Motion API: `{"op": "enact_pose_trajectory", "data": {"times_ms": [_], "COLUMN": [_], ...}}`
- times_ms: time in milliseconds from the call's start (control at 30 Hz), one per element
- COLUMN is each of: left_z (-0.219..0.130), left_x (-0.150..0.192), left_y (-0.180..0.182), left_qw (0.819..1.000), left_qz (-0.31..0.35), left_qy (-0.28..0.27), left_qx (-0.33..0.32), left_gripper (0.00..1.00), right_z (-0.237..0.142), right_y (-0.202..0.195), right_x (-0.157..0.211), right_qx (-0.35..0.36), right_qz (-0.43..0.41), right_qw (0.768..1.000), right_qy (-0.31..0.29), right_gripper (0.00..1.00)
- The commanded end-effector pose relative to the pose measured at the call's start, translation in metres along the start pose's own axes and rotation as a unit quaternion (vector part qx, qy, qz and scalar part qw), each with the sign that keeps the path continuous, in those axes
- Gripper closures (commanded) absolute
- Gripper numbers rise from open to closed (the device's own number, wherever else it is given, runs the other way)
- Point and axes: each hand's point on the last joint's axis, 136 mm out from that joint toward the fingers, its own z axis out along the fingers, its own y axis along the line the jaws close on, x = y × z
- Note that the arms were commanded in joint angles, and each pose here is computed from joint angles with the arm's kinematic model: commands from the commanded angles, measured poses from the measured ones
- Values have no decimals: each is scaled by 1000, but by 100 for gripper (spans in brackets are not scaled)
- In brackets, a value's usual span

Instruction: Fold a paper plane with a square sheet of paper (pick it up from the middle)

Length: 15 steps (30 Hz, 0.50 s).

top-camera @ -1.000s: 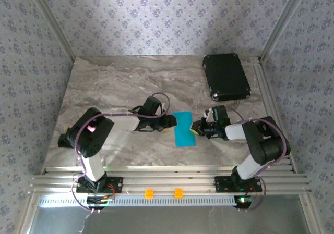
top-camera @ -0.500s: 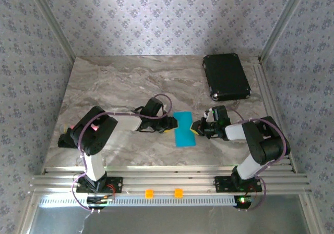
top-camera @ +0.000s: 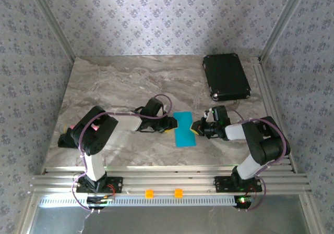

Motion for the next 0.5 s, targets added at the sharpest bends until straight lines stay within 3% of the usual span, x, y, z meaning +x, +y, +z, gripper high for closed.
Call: {"op": "enact_pose_trajectory", "data": {"times_ms": [0,467], "left_z": [4,8], "left_x": [7,7], "left_y": [-2,-2], "left_qw": [1000,1000], "left_qz": [-2,-9], "left_qy": [10,11], "left_qx": [12,17], "left_gripper": [59,62], "right_z": [-1,1], "right_y": [-43,-44], "right_x": [18,18], "right_qx": [80,79], "right_qz": [45,49], "right_qw": [996,996], "right_qy": [14,11], "right_gripper": [92,92]}}
